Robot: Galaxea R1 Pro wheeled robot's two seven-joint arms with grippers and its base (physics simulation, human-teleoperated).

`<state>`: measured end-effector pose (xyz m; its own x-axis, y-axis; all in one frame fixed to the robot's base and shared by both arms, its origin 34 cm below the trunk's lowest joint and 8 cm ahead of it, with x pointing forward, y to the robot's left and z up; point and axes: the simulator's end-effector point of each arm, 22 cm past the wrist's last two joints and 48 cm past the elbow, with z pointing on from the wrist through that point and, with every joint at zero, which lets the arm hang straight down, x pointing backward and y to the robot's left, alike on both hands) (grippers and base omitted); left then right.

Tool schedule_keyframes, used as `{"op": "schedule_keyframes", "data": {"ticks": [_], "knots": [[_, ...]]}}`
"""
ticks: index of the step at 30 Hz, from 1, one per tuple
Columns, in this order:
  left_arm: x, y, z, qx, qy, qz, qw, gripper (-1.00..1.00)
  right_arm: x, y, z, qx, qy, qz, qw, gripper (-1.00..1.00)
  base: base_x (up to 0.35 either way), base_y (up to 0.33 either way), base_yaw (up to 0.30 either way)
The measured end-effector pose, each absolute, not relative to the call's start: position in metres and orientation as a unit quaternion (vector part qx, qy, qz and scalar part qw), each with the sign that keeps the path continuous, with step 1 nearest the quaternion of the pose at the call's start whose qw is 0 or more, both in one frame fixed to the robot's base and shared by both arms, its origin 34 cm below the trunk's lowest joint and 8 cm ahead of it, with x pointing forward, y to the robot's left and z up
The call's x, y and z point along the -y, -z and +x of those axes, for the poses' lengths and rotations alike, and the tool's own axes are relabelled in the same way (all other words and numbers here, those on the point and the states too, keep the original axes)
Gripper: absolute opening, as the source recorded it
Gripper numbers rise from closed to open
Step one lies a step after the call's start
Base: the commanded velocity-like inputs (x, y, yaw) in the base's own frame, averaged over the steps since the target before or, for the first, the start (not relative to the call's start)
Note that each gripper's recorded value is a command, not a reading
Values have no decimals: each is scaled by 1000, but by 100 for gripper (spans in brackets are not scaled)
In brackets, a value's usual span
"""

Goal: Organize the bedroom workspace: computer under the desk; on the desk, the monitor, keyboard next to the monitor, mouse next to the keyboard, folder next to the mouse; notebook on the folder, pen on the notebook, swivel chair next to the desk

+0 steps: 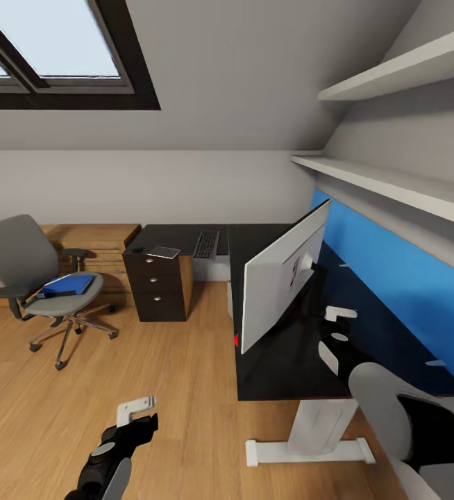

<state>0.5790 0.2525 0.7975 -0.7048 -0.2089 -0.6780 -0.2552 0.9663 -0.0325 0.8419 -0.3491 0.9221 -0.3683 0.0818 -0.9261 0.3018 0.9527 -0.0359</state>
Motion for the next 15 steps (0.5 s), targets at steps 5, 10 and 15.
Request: {"op": "schedule_keyframes", "data": {"ticks": [5,10,15], "knots": [[-251,-812,594,-904,-27,-134,404,100,359,-926,843,-819,105,122,551,100,0,0,0],[-252,-821,601,-893,-24,-141,427,100,362,-927,843,-818,107,122,552,100,0,0,0],[-251,-824,603,-889,-22,-143,435,100,366,-927,843,-817,109,121,553,100,0,0,0]]}}
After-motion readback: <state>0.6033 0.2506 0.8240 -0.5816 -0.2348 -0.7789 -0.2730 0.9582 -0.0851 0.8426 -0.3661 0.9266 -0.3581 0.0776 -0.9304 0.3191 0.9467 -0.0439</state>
